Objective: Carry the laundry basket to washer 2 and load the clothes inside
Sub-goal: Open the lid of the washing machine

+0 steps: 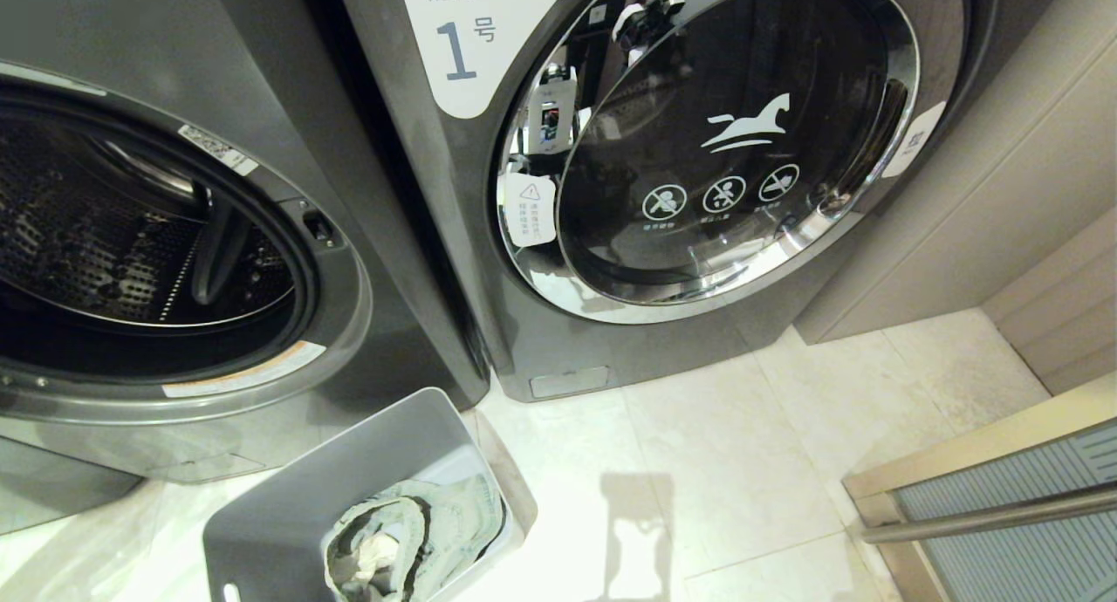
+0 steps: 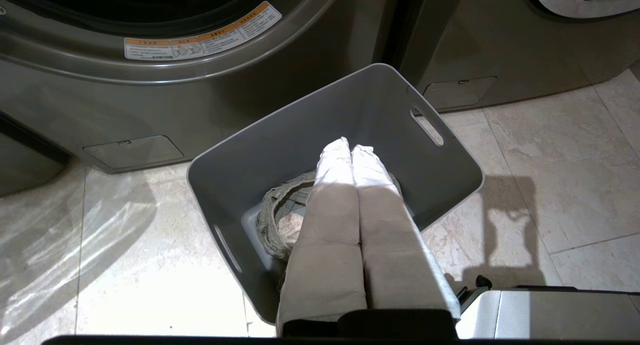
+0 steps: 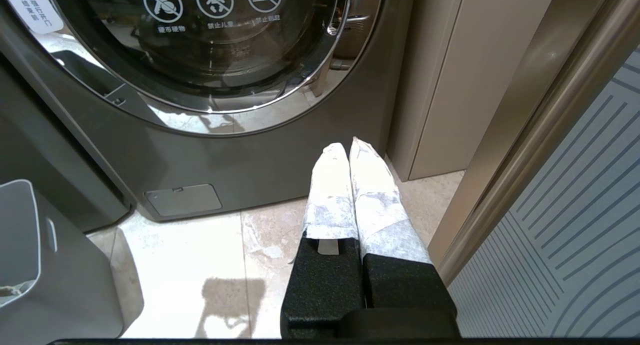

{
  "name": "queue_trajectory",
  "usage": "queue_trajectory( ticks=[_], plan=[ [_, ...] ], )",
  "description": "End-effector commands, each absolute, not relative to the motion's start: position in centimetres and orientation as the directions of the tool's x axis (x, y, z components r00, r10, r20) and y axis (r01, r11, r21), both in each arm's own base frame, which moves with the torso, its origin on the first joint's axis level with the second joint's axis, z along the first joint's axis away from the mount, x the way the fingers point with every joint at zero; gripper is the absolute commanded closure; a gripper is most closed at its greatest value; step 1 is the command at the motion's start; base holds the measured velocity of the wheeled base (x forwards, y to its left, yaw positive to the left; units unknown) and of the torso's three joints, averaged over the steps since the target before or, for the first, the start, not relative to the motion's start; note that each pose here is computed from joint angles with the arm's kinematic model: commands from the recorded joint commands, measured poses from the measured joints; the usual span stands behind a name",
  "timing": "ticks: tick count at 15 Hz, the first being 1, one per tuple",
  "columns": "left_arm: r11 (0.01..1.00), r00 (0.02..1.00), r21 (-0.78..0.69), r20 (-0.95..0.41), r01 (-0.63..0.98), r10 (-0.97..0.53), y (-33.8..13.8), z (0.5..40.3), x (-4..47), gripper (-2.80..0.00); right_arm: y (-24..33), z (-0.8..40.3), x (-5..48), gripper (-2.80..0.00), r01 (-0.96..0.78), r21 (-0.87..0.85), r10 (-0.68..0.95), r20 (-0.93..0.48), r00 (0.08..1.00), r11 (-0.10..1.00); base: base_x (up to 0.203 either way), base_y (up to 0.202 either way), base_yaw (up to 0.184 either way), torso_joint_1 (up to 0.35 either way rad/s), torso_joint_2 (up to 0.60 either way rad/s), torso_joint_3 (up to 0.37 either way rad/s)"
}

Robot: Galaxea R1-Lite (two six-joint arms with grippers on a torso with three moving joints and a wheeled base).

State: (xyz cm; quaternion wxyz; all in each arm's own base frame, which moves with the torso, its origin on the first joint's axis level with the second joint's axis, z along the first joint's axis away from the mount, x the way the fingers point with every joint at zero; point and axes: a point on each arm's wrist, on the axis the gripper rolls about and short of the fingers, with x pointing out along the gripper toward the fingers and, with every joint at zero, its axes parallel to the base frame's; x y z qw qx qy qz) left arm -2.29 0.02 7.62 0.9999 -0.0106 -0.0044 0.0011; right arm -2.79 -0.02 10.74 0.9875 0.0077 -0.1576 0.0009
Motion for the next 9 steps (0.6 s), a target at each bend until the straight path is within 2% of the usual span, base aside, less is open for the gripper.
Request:
queue_trajectory(
  ticks=[1,9],
  plan=[
    [1.0,1.0,-0.022,0.006,-0.003,0.003,0.02,7.61,-2.28,0.0,-0.02,9.67,-2.37,0.0,-0.004,0.016,0.0,0.274,0.962,1.0,0.0,0.0,0.0,0.0,0.0,0.0],
    [1.0,1.0,-0.023,0.008,-0.003,0.003,0.02,7.63,-2.28,0.0,-0.02,9.67,-2.37,0.0,-0.004,0.016,0.0,0.274,0.962,1.0,0.0,0.0,0.0,0.0,0.0,0.0]
  ],
)
